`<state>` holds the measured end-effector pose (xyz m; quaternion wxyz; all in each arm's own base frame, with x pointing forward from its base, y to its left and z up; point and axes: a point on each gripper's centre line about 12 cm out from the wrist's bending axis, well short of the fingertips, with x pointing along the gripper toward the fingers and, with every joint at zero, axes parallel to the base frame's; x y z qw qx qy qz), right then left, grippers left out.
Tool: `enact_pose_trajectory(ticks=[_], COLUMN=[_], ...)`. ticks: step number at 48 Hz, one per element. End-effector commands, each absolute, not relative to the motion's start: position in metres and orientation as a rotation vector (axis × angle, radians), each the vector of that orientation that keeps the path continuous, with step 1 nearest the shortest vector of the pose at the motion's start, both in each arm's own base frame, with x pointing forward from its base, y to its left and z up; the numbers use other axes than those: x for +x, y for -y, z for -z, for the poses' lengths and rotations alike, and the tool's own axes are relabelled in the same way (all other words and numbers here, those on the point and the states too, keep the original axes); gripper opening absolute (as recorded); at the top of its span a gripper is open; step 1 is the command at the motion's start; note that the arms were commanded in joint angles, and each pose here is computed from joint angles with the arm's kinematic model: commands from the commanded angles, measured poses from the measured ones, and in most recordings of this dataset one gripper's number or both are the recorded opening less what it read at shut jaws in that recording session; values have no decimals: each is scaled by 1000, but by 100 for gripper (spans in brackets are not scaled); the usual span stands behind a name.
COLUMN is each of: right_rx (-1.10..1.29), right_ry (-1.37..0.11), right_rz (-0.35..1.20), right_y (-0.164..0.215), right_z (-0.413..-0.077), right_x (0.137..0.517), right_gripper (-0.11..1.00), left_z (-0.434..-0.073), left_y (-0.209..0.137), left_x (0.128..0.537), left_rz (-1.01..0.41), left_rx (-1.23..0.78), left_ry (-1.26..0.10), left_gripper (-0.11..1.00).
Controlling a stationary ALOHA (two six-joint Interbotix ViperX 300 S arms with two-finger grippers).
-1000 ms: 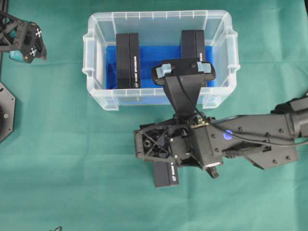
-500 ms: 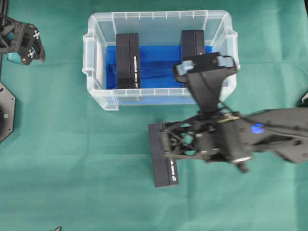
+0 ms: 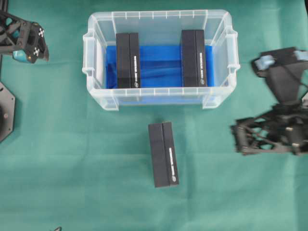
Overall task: Take out the box from the case.
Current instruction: 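Open the right gripper and withdraw it to the right side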
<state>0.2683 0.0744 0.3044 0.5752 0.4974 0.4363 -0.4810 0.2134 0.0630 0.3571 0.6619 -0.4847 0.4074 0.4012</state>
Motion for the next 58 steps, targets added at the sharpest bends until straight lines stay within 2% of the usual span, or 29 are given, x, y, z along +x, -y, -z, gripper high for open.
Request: enact_pose_trajectory(ticks=[1, 20, 28, 48, 58], right_rx=[1183, 1162, 1165, 1113, 1119], right_ry=[-1006, -966, -906, -902, -884], right_rz=[1094, 1103, 1146, 1198, 1195], right_y=[-71, -53, -26, 45, 66], right_z=[-313, -311, -312, -309, -304], right_x=[250, 225, 220, 205, 206], right_gripper=[91, 91, 91, 91, 91], left_z=[-365, -364, -360, -358, -358], left_y=[-63, -64, -64, -65, -66], left_x=[214, 218, 220, 222, 223], left_rz=[-895, -901, -906, -917, -920], left_rx=[-1095, -1098, -1095, -1096, -1097], left_ry=[-894, -900, -916, -922, -922], left_gripper=[97, 97, 97, 97, 97])
